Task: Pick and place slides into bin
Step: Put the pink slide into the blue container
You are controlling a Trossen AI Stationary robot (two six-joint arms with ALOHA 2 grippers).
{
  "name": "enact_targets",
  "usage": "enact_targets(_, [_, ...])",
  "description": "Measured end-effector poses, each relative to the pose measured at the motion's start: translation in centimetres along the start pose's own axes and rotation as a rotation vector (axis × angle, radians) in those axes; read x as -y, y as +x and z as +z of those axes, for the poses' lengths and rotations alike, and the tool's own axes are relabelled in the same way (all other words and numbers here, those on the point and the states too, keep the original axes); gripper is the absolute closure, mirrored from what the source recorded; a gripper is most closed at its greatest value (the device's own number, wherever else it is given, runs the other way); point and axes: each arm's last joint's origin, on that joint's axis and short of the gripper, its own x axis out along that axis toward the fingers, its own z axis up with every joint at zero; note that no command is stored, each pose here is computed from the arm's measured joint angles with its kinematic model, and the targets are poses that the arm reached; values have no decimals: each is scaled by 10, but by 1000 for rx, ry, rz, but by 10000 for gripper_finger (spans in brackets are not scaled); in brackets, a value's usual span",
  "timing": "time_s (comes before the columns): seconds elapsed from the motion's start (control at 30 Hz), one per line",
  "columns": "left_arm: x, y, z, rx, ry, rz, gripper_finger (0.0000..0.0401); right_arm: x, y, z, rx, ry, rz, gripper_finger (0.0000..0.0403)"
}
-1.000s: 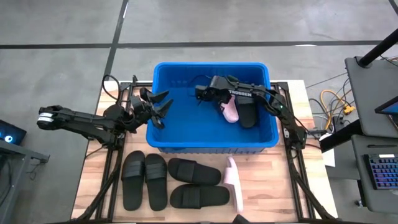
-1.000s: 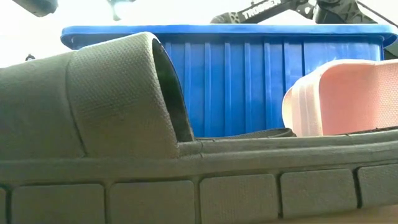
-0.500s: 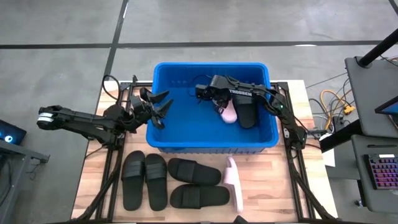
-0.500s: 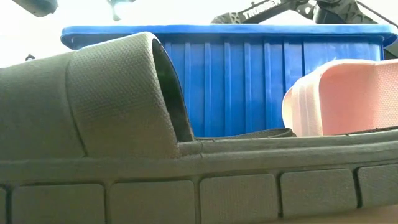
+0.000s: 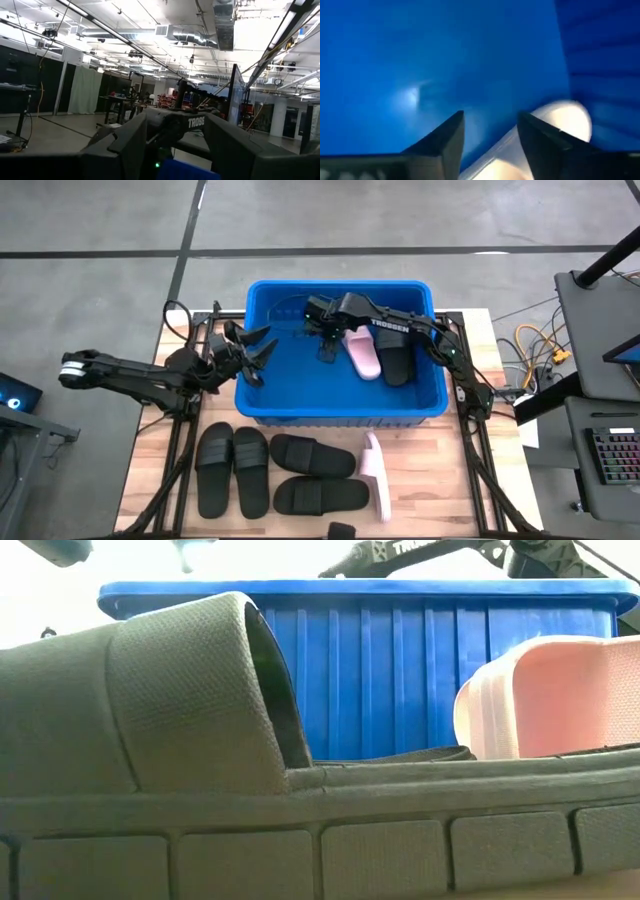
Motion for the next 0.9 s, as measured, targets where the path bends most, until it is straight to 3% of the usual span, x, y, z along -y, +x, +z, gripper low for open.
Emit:
enact_targets(0.33, [-2, -3, 8, 28, -15, 3, 216, 11, 25, -15, -80, -349, 16, 386])
enact_targets(0.63, [-2, -3, 7, 25, -13, 3, 216, 32, 36, -25, -111, -328, 16, 390])
enact_targets(0.9, [-1, -2, 4, 15, -2, 3, 216, 33, 47, -32, -128, -405, 80, 390])
